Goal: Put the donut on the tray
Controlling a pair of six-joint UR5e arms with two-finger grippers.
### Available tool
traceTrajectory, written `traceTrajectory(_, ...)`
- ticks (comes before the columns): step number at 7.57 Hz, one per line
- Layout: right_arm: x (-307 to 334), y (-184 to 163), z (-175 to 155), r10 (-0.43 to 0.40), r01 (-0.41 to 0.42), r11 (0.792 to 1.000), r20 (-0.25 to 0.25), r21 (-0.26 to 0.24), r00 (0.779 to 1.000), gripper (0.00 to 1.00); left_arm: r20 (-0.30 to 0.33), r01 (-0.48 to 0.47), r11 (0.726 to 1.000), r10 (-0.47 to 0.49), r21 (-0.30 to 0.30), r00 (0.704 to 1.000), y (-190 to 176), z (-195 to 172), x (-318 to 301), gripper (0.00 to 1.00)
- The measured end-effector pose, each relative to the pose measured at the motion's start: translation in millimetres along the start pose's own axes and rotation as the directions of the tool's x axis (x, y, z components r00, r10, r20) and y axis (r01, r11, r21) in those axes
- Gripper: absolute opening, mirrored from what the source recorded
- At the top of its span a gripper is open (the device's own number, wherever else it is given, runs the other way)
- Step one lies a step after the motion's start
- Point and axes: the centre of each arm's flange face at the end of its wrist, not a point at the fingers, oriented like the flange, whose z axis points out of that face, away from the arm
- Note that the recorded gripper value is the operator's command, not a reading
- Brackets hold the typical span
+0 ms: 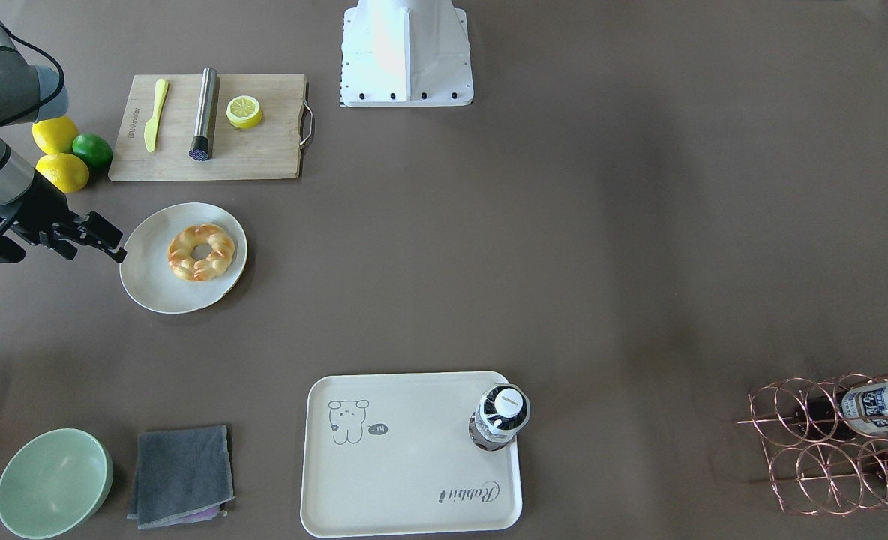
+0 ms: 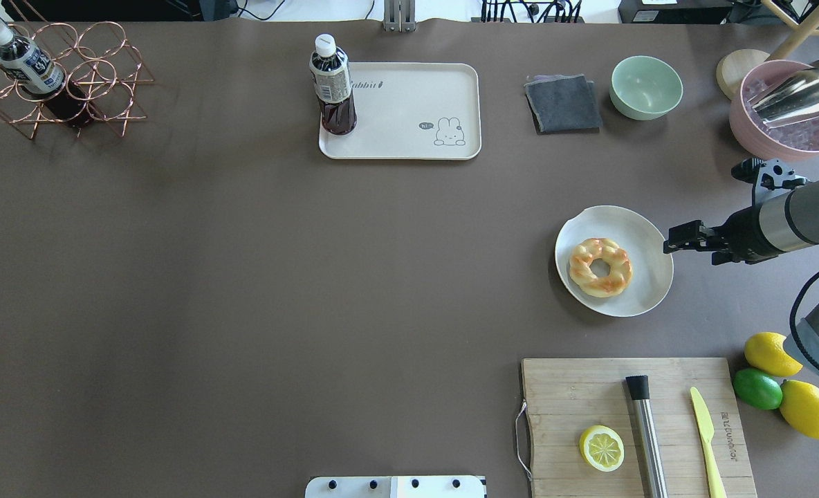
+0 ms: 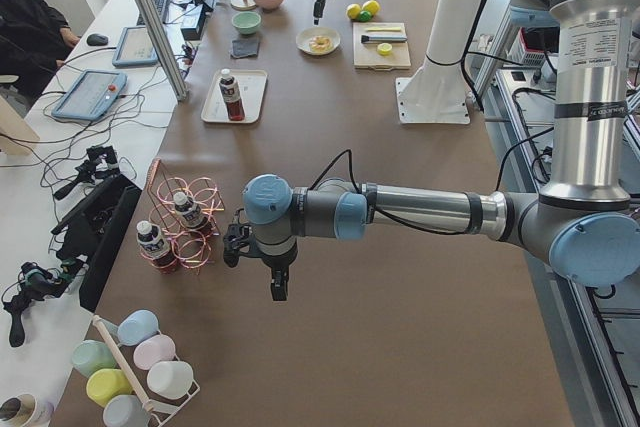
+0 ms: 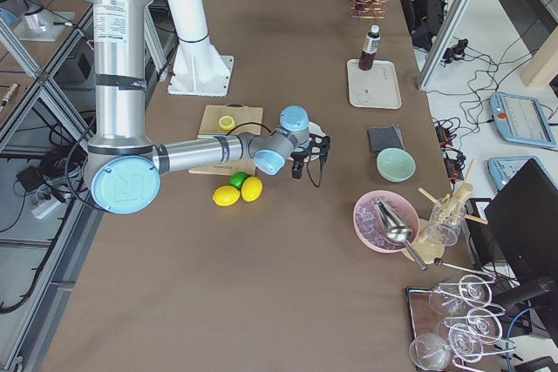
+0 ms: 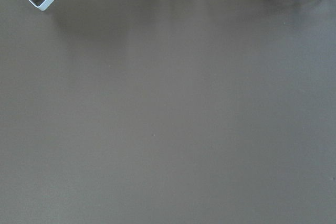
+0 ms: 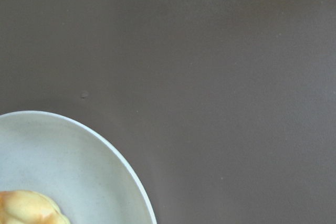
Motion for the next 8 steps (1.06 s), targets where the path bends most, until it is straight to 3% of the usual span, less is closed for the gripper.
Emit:
traceTrajectory(2, -7.9, 11.1, 10.8, -0.015, 0.015, 1.000, -0.001, -0.006, 1.000, 0.96, 0.001, -0.002, 1.000, 0.002, 0.001, 1.000, -1.3, -0.4, 0.9, 0.98)
traceTrajectory(3, -9.6, 14.3, 14.2, -0.021, 0.021, 1.000, -0.003, -0.009, 1.000, 0.74, 0.001, -0.003, 1.000, 0.003, 0.002, 1.000, -2.2, -0.9, 1.6, 0.98)
traceTrajectory(5, -13.4, 19.7, 19.3, -0.032, 0.032, 0.999, -0.008, -0.007, 0.999, 0.00, 0.002, -0.006, 1.000, 0.006, 0.004, 1.000, -3.7, -1.9, 2.7, 0.98)
traceTrajectory(8, -19.2, 24.1, 21.3, -0.044, 0.044, 0.999, -0.006, -0.005, 0.999, 0.00, 0.003, -0.009, 1.000, 0.009, 0.007, 1.000, -5.4, -3.3, 4.1, 0.98)
